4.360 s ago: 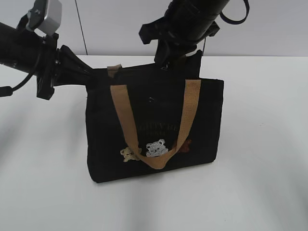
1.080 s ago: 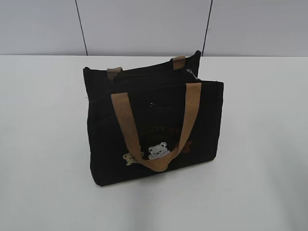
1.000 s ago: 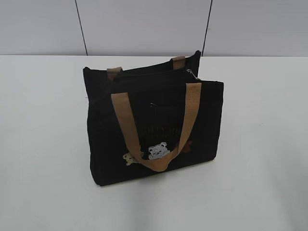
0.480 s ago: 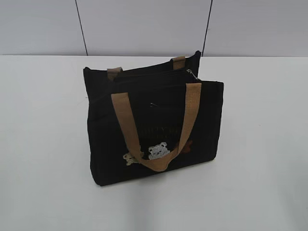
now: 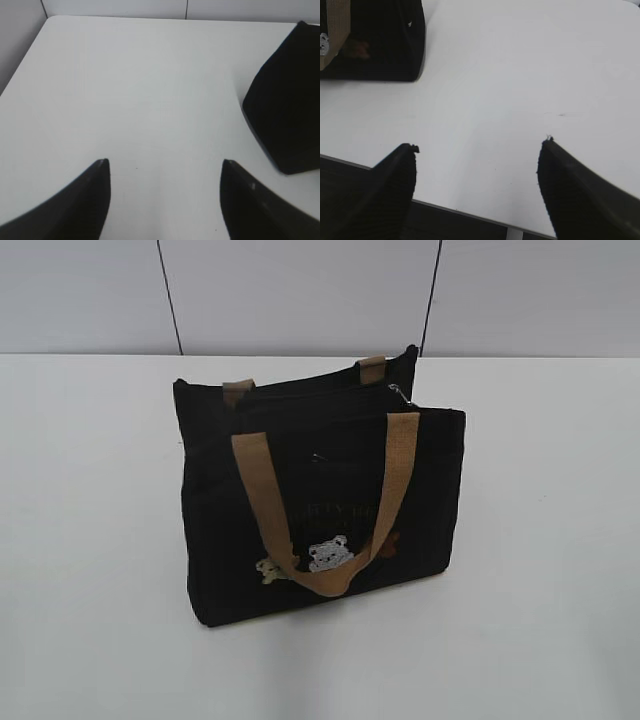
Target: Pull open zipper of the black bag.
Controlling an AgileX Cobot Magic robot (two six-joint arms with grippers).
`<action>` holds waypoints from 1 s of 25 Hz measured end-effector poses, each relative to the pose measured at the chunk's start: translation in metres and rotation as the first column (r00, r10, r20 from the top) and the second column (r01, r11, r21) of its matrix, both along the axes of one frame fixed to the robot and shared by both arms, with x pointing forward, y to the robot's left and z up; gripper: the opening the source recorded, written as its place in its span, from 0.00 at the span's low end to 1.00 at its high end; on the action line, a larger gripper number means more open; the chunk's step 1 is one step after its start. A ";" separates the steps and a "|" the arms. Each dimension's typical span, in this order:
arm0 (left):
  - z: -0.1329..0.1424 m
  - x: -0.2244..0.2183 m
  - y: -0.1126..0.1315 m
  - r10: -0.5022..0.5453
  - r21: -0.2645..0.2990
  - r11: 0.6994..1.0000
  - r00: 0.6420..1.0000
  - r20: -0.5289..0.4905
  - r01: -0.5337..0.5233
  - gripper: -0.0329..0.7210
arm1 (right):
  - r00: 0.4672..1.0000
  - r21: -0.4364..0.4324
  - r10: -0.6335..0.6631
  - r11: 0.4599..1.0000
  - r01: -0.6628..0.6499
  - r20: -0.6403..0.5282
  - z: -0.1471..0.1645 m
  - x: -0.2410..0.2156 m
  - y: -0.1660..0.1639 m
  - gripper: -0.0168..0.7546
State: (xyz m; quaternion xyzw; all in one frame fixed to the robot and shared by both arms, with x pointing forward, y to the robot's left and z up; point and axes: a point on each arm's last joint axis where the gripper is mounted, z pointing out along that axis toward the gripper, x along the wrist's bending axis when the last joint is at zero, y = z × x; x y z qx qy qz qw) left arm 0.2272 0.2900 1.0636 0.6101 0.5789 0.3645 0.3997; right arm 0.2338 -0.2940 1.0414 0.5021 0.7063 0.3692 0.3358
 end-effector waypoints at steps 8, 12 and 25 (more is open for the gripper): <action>0.000 0.000 0.004 0.070 -0.037 0.997 0.998 -0.005 -0.070 0.72 | 1.000 0.003 -0.003 1.000 0.003 -0.003 0.000 0.000 0.000 0.77; 0.000 0.000 0.005 0.071 -0.036 0.997 0.997 -0.005 -0.072 0.72 | 1.000 0.004 -0.004 1.000 0.004 -0.003 0.000 0.000 0.000 0.77; -0.001 0.000 0.005 0.073 -0.035 0.997 0.997 -0.005 -0.073 0.72 | 0.996 0.007 -0.092 0.996 0.092 -0.003 0.000 0.001 0.001 0.77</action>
